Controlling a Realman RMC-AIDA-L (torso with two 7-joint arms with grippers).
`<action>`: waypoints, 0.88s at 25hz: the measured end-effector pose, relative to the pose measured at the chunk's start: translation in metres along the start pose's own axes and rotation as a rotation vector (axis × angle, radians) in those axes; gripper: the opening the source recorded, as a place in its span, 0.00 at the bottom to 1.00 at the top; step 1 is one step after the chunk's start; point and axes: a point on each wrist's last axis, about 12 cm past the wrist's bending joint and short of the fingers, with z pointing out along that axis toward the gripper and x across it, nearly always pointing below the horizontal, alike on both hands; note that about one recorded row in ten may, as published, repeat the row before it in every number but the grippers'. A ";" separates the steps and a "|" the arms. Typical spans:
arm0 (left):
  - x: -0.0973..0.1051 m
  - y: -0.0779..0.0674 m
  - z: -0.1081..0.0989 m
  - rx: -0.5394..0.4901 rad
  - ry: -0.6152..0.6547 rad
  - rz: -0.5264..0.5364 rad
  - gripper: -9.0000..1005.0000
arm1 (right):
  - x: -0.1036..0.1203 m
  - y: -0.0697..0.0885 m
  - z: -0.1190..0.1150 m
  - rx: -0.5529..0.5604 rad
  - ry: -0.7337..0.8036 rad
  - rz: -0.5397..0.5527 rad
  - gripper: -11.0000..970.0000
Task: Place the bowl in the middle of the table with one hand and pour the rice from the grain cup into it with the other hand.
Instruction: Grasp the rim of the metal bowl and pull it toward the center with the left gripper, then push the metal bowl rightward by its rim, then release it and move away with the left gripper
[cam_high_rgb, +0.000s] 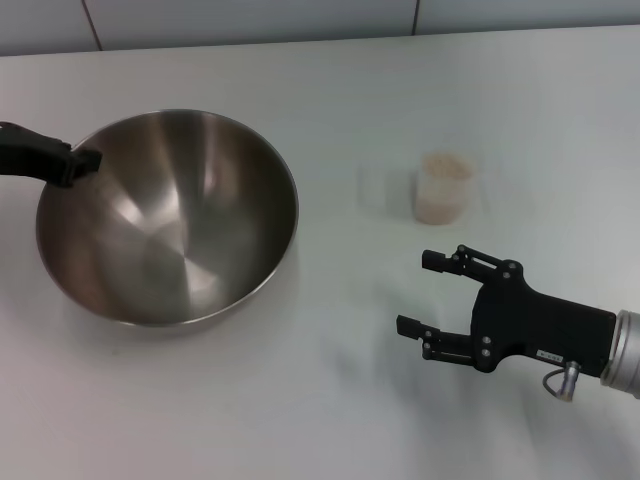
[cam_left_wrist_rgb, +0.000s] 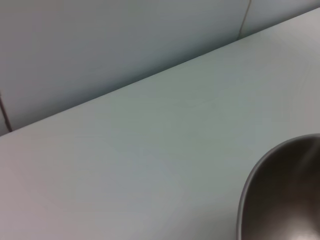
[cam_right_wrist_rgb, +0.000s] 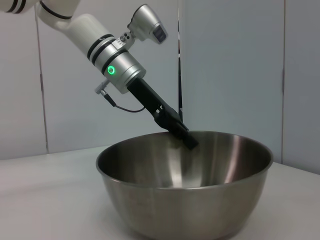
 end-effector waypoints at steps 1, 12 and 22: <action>0.000 0.000 0.000 0.001 0.000 -0.001 0.06 | 0.000 0.000 0.000 0.000 0.000 0.000 0.85; -0.034 -0.012 -0.015 0.112 -0.107 -0.007 0.05 | 0.001 0.001 -0.001 0.002 0.001 0.003 0.85; -0.066 -0.032 0.008 0.161 -0.140 0.048 0.05 | 0.000 0.000 0.001 -0.005 0.000 -0.004 0.85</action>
